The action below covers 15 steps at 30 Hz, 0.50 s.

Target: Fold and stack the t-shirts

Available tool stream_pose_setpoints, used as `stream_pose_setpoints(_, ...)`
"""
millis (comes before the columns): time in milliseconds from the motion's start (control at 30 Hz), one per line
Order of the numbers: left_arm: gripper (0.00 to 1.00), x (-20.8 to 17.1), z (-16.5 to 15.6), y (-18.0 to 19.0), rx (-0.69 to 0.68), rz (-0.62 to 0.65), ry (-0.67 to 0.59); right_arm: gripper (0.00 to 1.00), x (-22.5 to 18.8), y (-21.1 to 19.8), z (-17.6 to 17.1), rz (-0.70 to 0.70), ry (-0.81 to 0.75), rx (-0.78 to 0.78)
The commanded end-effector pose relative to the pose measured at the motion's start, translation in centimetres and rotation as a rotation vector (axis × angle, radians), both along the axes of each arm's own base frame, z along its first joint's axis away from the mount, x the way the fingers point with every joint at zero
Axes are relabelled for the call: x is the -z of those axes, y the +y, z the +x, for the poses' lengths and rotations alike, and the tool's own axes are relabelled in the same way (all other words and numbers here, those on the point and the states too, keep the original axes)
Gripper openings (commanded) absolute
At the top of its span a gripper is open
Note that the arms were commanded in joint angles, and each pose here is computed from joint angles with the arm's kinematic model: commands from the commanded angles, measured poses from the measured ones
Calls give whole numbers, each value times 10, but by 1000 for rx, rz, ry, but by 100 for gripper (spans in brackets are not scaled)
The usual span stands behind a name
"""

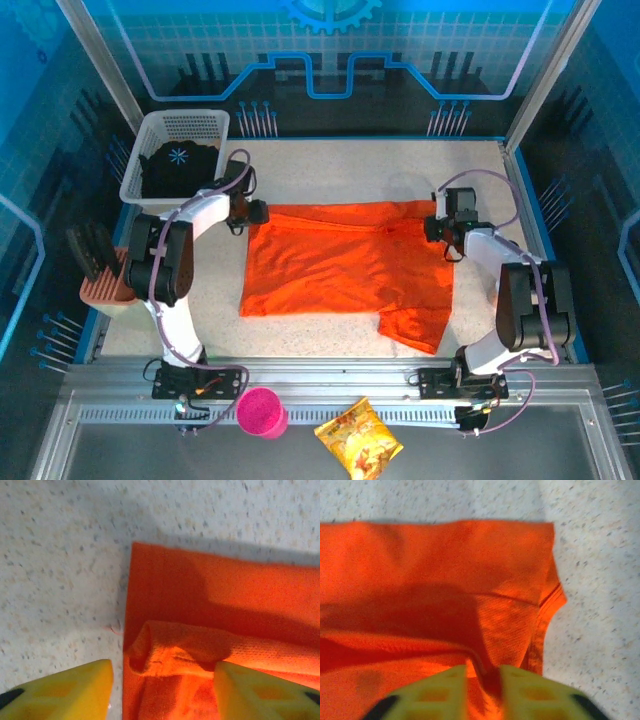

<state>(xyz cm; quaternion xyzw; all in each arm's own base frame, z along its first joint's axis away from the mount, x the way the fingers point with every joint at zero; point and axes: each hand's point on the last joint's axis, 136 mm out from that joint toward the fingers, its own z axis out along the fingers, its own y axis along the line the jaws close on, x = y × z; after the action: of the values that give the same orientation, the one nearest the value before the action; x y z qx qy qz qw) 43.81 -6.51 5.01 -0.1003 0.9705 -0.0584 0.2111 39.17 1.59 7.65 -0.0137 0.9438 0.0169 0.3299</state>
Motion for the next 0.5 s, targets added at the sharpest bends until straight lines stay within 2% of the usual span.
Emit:
stream_pose_setpoints(0,61,-34,-3,-9,22,-14,-78,41,-13,8,-10,49,19,-55)
stream_pose_setpoints(67,62,-46,-6,-10,28,-7,-96,53,-31,17,-10,85,-4,-97)
stream_pose_setpoints(133,62,-59,-8,-11,31,-7,-117,59,-48,25,-7,119,-22,-126)
stream_pose_setpoints(200,61,-71,-9,-12,31,-11,-140,59,-61,33,-2,158,-32,-145)
stream_pose_setpoints(267,61,-81,-8,-13,26,-18,-163,56,-67,44,5,201,-26,-157)
stream_pose_setpoints(333,60,-87,-5,-12,13,-19,-173,44,-63,57,13,227,-8,-173)
stream_pose_setpoints(400,56,-85,2,-13,7,-16,-161,24,-51,68,21,242,25,-182)
stream_pose_setpoints(467,41,-77,11,-16,8,-22,-129,9,-38,80,27,255,69,-193)
